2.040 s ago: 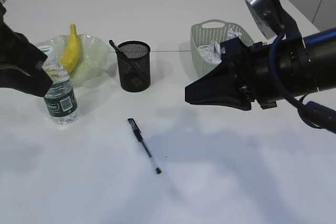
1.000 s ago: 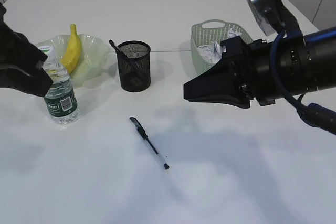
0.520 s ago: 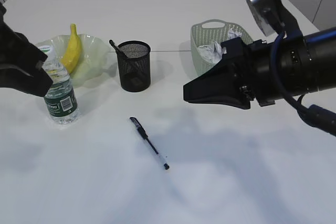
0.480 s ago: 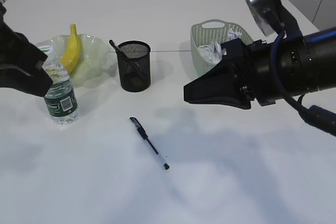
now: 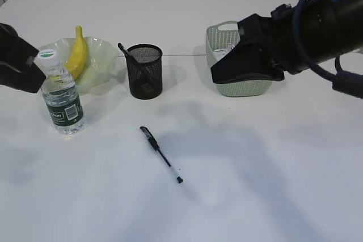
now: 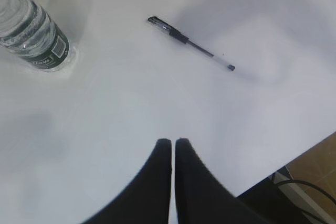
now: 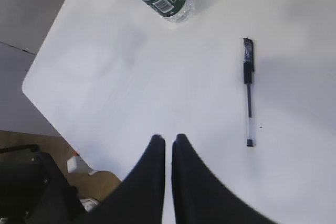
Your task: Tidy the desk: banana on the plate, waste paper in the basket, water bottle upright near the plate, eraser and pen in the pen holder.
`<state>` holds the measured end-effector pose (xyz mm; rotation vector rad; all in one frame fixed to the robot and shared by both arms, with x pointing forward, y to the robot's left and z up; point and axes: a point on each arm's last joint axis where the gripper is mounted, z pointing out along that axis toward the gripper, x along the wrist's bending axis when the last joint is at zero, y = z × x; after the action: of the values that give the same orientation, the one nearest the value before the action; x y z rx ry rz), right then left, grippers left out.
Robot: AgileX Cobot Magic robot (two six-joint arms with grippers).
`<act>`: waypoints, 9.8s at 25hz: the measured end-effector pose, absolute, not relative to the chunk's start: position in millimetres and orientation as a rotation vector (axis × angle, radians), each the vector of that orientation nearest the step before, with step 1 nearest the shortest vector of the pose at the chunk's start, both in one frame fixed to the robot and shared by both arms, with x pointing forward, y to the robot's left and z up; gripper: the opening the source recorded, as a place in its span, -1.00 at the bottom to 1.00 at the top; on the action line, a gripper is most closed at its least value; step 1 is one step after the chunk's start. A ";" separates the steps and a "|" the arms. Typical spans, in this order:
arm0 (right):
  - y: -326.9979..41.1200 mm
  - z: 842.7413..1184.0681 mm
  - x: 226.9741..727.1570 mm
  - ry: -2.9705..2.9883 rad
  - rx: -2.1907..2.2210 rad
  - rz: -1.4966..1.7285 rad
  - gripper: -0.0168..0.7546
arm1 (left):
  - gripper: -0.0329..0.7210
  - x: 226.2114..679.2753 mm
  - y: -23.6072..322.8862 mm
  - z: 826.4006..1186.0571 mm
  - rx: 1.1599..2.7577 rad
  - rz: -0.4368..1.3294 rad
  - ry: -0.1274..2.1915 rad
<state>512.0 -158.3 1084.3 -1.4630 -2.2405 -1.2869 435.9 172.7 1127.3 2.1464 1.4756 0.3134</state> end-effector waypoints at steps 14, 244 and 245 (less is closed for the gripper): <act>-70.0 1055.3 539.4 -2.661 -1.320 -0.766 -0.88 | -0.94 459.6 227.3 1104.2 1.970 0.198 1.682; -129.6 1119.2 558.1 -2.985 -1.461 -0.513 -0.42 | -0.70 385.8 257.1 1102.1 1.918 0.363 1.671; -133.3 1119.9 554.5 -2.985 -1.462 -0.508 -0.42 | -0.70 381.0 259.8 1104.4 1.912 0.386 1.679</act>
<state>554.5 -133.3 1119.9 -1.4617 -2.9855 -0.5082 381.0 259.8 1104.4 1.9122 1.6790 0.3859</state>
